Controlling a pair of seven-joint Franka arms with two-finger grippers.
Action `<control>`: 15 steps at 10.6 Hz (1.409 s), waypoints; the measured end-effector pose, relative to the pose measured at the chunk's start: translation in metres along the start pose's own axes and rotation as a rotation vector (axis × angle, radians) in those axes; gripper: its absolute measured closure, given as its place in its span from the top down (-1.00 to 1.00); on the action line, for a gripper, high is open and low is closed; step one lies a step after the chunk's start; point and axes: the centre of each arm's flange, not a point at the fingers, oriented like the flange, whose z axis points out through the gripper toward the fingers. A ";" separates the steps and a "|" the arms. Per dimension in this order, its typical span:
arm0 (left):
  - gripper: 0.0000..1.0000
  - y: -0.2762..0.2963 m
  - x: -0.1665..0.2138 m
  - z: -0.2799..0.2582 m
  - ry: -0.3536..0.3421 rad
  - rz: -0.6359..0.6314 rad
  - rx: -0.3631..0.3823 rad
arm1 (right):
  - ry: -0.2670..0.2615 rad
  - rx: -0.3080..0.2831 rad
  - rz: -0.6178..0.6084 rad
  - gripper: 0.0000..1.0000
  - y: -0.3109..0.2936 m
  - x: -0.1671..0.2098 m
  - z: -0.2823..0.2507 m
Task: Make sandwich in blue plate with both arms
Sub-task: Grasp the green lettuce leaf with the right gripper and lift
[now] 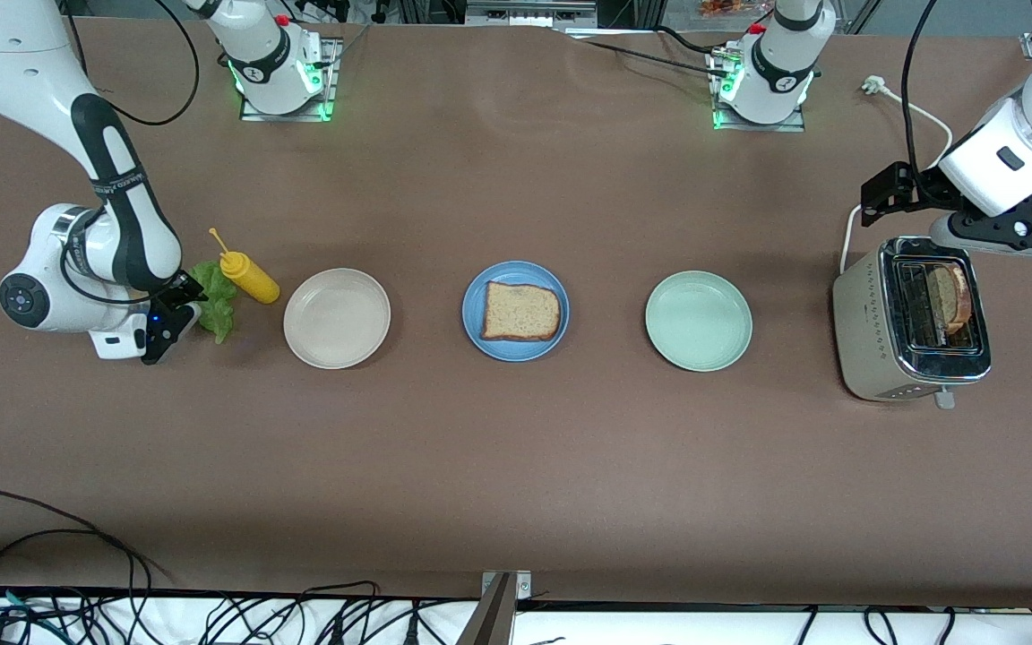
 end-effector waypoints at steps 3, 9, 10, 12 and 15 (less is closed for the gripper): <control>1.00 0.001 0.000 0.000 0.001 0.003 0.000 | 0.025 -0.035 -0.039 -0.91 0.001 -0.002 -0.024; 1.00 0.002 0.000 -0.001 0.002 0.007 0.000 | -0.011 0.069 -0.031 -0.93 -0.002 -0.029 -0.118; 1.00 0.002 0.000 -0.001 0.002 0.007 0.000 | -0.016 0.085 -0.027 -0.93 -0.001 -0.034 -0.145; 1.00 0.003 0.000 -0.001 0.002 0.008 0.001 | -0.024 0.107 -0.027 -0.93 -0.005 -0.037 -0.200; 1.00 0.003 0.000 -0.001 0.003 0.008 0.001 | -0.037 0.131 -0.057 -0.93 -0.024 -0.027 -0.245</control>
